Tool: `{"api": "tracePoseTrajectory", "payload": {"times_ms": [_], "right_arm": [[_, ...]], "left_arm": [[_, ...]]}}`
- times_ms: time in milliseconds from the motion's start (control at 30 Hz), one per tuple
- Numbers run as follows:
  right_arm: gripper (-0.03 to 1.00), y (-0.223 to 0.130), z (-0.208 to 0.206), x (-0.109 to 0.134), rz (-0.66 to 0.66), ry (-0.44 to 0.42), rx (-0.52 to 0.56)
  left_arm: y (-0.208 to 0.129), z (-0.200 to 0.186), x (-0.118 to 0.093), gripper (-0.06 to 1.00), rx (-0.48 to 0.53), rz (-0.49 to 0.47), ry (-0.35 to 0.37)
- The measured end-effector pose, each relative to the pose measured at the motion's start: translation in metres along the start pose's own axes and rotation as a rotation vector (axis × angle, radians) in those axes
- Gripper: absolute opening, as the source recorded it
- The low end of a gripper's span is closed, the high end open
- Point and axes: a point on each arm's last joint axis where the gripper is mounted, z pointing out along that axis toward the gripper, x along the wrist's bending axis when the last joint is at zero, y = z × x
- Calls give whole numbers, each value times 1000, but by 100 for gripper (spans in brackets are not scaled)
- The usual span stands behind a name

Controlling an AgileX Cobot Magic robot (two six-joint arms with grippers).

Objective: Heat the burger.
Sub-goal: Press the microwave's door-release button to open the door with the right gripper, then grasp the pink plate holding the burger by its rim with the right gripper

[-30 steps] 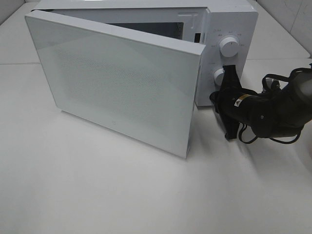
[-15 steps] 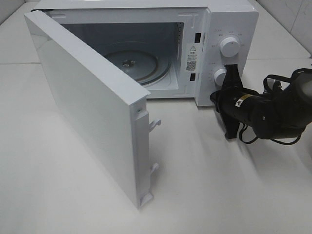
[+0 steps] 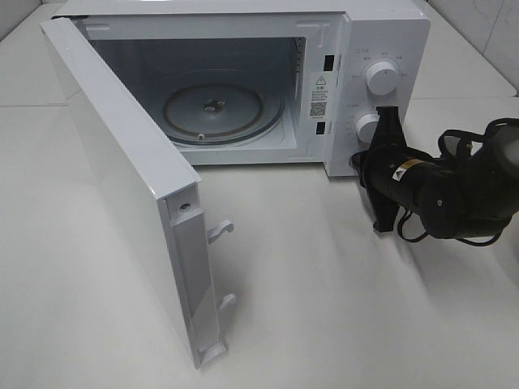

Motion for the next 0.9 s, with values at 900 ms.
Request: {"api": "tracePoseTrajectory", "payload": {"times_ms": [900], "right_arm": [[2,0,-31,0,-30,17,-17]], "left_arm": [[0,0,0,99,0,0,0]]}}
